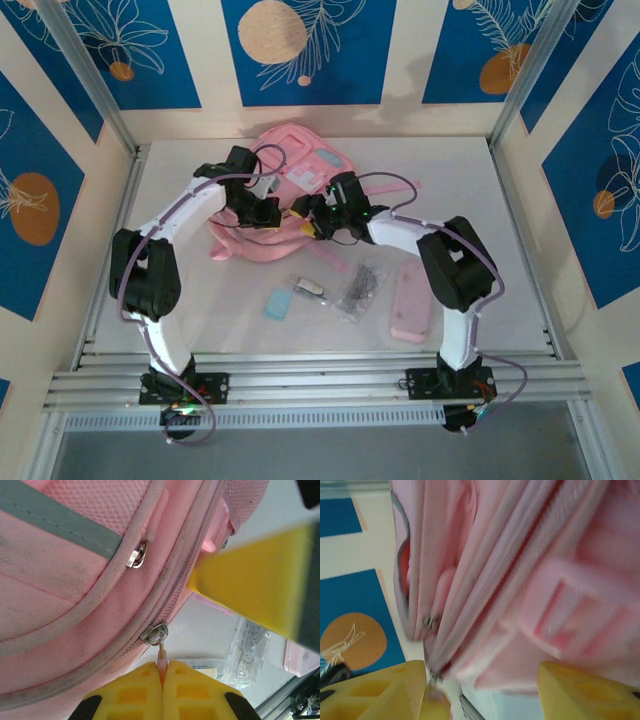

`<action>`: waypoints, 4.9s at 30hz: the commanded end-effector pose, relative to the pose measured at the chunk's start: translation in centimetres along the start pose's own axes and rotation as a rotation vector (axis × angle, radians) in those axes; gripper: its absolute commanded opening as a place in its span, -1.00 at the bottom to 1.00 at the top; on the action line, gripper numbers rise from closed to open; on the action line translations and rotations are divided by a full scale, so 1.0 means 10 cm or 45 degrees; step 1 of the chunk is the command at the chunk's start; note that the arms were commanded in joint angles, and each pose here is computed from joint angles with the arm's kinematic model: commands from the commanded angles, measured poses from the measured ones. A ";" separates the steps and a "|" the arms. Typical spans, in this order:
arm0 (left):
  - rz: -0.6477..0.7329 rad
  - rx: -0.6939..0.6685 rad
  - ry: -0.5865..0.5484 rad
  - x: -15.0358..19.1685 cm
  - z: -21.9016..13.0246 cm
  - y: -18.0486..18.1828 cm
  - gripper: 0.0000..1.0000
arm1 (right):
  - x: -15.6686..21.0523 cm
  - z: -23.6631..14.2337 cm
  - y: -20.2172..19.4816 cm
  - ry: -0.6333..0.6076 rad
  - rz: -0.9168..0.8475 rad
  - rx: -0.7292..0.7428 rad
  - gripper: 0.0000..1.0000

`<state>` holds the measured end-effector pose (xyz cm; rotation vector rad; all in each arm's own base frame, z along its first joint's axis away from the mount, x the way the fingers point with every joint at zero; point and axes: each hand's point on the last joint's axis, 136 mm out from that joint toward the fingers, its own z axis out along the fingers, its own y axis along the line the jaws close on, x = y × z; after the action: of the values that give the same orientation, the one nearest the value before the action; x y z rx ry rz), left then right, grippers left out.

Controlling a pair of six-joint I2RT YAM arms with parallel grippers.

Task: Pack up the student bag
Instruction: Unzip the student bag at the top-center of the table.

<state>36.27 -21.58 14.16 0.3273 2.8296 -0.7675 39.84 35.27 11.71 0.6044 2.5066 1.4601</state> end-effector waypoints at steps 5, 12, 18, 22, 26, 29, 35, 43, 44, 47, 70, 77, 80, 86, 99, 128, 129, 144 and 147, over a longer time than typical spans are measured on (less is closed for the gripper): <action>0.067 0.023 0.008 0.11 -0.07 -0.12 -1.00 | -0.21 0.36 0.07 -0.088 0.070 -0.046 -0.80; 0.038 -0.374 0.037 0.22 -0.14 0.63 -1.00 | -0.32 0.05 0.08 -0.141 -0.162 0.068 -1.00; -0.023 -0.592 0.064 0.24 -0.36 1.21 -1.00 | -0.35 -0.15 -0.11 -0.035 -0.214 0.109 -1.00; -0.039 -0.572 0.068 0.20 -0.38 1.28 -1.00 | -0.38 -0.26 -0.21 -0.008 -0.263 0.160 -1.00; -0.078 -0.353 0.084 0.22 -0.20 0.98 -1.00 | -0.41 -0.30 -0.20 0.005 -0.254 0.142 -1.00; -0.090 -0.205 0.091 0.27 -0.03 0.70 -1.00 | -0.38 -0.24 -0.12 0.027 -0.252 0.108 -1.00; -0.144 0.012 -0.023 0.17 0.02 0.31 -1.00 | -0.37 -0.15 -0.09 0.049 -0.247 0.096 -1.00; -0.071 0.160 -0.188 -0.09 -0.01 0.01 -0.02 | -0.31 -0.11 -0.04 0.086 -0.264 0.070 -1.00; -0.079 0.173 -0.189 -0.11 0.03 0.01 -0.01 | -0.30 -0.11 -0.02 0.087 -0.270 0.066 -1.00; -0.115 0.212 -0.160 -0.10 0.18 0.01 -0.01 | -0.28 -0.10 0.00 0.093 -0.273 0.063 -1.00; -0.176 0.208 0.012 0.37 0.68 -0.21 -0.14 | -0.32 -0.09 0.03 0.075 -0.263 0.045 -1.00; -0.123 0.185 -0.095 -0.03 0.87 -0.16 -0.41 | -0.28 -0.07 0.01 0.088 -0.258 0.043 -1.00; -0.098 0.175 -0.096 -0.15 0.94 -0.16 -0.54 | -0.28 -0.07 0.02 0.090 -0.258 0.040 -1.00; -0.033 0.154 -0.164 -0.29 0.87 -0.19 -0.58 | -0.27 -0.08 0.01 0.092 -0.255 0.037 -1.00; 0.055 0.395 -0.262 -0.52 0.74 -0.58 -0.94 | -0.25 -0.06 -0.16 0.108 -0.206 0.069 -1.00; -0.146 -0.324 -0.245 -0.52 0.93 0.42 -0.45 | -0.23 -0.10 -0.07 0.104 -0.159 0.000 -1.00; -0.153 -0.321 -0.259 -0.54 0.94 0.42 -0.50 | -0.22 -0.10 -0.05 0.110 -0.150 -0.013 -1.00; -0.011 -0.259 -0.183 -0.41 0.74 0.33 -1.00 | -0.42 -0.23 -0.29 0.058 -0.137 0.031 -1.00; 0.110 -0.345 0.008 -0.13 0.57 0.47 -1.00 | -0.52 -0.34 -0.34 0.029 -0.172 0.068 -1.00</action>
<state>38.41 -26.61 6.20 0.3075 2.8429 -0.6145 43.19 30.71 8.99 0.4645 2.5181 1.3682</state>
